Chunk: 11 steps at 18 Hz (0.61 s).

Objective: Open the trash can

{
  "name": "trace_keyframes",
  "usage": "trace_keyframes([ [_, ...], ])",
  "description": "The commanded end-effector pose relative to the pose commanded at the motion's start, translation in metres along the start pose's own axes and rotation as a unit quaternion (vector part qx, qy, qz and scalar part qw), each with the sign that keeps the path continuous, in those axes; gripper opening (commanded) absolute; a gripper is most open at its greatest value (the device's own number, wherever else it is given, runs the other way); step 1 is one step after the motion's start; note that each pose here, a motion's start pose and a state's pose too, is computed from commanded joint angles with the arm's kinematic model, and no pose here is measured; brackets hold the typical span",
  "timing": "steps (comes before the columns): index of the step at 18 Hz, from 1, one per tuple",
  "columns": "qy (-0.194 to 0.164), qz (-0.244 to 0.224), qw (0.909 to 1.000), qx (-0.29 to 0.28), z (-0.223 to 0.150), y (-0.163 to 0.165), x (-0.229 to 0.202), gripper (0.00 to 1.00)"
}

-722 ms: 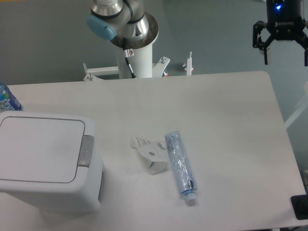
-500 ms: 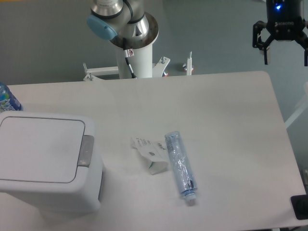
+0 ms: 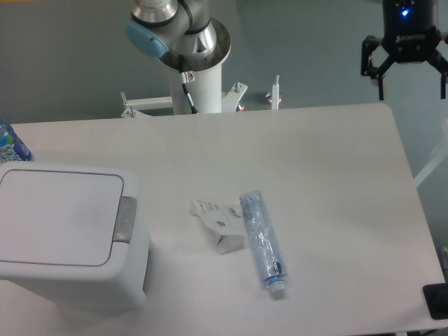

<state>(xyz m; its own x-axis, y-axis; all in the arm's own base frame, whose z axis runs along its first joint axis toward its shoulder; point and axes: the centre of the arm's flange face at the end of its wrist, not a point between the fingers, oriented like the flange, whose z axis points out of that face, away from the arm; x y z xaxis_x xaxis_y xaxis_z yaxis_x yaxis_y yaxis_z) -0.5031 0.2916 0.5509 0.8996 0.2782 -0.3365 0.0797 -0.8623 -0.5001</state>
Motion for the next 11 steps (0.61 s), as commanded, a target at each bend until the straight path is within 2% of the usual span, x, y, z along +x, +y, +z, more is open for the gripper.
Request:
trace_keyframes([
  [3,0.009,-0.047,0.9988,0.009,0.009,-0.025,0.007,1.0],
  [6,0.018,-0.116,0.9929,0.017,0.014,-0.052,0.018,1.0],
  [8,0.034,-0.14,0.9891,0.028,0.017,-0.082,0.04,1.0],
  [11,0.061,-0.159,0.9851,0.022,0.029,-0.1,0.071,1.0],
])
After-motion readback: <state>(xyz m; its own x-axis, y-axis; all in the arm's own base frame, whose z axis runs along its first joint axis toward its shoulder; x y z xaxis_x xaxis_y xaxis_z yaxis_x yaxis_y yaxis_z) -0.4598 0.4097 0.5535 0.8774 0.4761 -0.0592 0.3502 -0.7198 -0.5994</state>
